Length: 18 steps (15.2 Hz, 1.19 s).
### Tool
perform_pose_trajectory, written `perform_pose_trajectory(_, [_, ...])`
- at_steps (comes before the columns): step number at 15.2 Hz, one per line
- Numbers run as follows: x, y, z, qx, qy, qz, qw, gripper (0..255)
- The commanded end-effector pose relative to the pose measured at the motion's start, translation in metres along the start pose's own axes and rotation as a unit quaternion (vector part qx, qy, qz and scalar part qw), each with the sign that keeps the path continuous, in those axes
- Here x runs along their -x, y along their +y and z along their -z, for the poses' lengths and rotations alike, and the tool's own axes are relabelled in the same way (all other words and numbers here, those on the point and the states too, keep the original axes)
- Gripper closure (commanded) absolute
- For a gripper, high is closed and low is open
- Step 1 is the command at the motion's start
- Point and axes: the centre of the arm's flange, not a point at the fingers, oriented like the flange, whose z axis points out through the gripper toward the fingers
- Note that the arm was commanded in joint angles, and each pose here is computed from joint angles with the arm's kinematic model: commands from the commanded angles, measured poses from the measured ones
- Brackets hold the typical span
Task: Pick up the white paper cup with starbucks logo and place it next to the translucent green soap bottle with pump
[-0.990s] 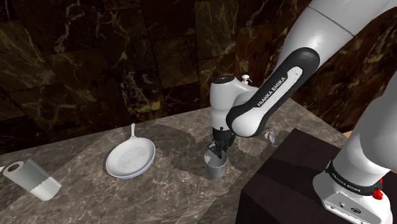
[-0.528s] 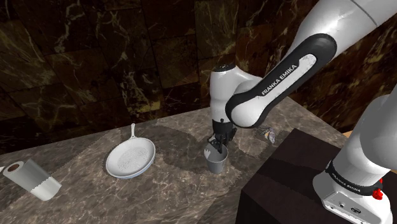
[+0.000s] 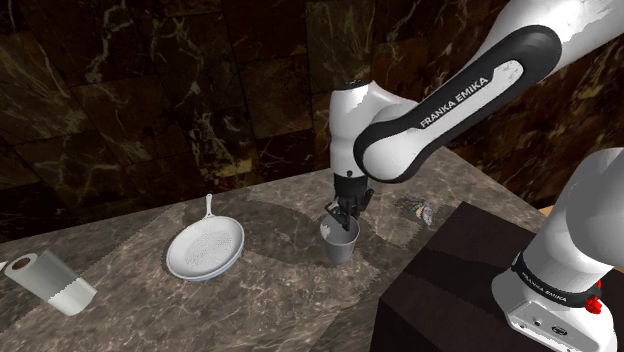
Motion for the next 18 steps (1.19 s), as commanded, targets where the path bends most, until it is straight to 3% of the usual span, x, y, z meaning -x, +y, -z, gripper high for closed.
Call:
perform_pose_trajectory(1, [0.0, -0.001, 0.013, 0.0, 0.0, 0.0, 1.0, 255])
perform_pose_trajectory(18, [0.004, -0.004, 0.102, 0.0, 0.0, 0.0, 1.0, 255])
